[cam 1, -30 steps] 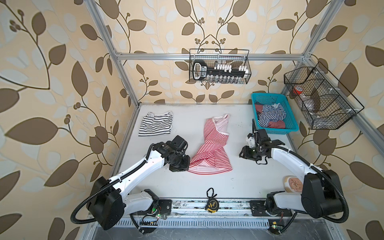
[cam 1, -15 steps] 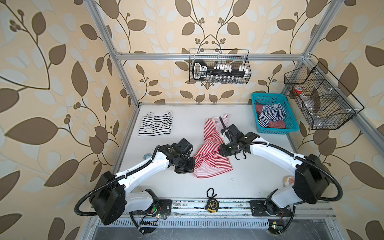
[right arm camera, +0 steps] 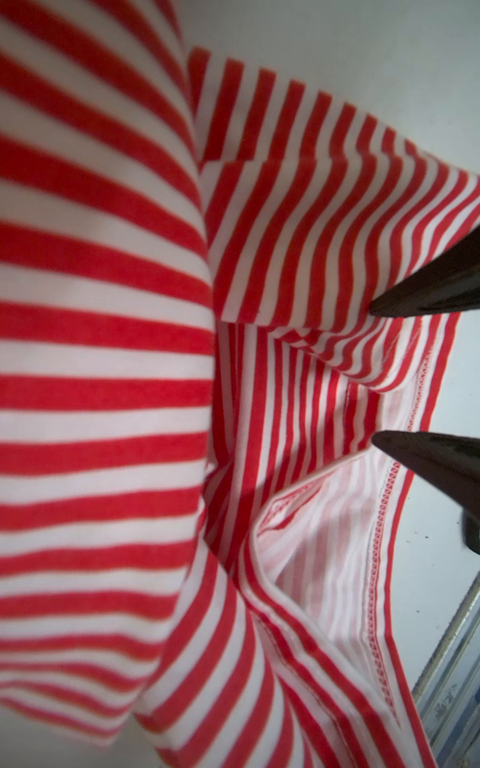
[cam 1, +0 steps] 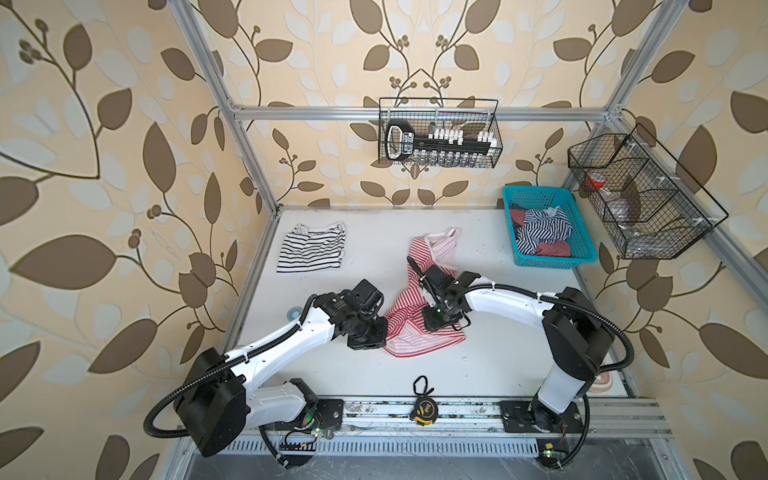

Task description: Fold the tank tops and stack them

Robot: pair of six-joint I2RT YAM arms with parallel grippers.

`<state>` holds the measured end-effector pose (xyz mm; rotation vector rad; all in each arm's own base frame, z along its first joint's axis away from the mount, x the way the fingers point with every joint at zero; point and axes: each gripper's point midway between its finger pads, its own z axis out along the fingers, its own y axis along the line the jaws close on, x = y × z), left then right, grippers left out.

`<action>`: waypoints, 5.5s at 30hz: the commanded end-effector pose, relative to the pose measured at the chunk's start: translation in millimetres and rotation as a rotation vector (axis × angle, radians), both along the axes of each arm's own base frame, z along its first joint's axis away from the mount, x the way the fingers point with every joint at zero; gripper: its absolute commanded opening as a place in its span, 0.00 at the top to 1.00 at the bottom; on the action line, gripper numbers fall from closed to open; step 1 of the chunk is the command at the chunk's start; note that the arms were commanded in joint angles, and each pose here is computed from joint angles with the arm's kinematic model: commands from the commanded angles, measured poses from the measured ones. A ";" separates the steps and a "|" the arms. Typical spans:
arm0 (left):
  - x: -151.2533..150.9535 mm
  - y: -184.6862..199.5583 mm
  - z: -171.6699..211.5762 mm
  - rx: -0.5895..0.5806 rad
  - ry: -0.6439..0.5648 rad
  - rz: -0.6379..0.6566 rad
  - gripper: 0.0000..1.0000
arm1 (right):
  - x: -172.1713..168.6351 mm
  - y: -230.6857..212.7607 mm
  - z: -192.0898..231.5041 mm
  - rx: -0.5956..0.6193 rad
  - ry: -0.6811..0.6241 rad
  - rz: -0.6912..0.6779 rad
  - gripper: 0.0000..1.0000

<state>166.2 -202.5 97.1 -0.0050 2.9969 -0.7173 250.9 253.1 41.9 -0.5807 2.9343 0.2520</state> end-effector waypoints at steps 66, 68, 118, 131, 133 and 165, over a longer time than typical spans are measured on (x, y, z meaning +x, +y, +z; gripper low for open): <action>127.0 88.6 415.5 0.069 -1.148 0.198 1.00 | 50.7 -162.9 477.8 0.655 -1.017 -0.253 1.00; 121.3 82.5 422.0 0.023 -1.151 0.174 1.00 | 44.0 -160.7 488.6 0.677 -1.038 -0.236 1.00; 130.8 58.7 178.4 -0.163 -0.705 0.215 1.00 | 60.3 -143.2 239.1 0.506 -0.560 -0.322 1.00; 15.9 39.7 109.9 -0.219 -0.360 0.156 0.44 | -16.0 -150.6 147.1 0.260 -0.291 -0.416 0.43; 12.1 38.2 107.2 -0.227 -0.341 0.153 0.43 | -14.9 -151.5 149.1 0.260 -0.303 -0.419 0.43; 355.6 -6.6 52.9 -0.171 -0.328 0.126 0.91 | -5.7 43.2 10.6 0.445 0.066 -0.120 0.66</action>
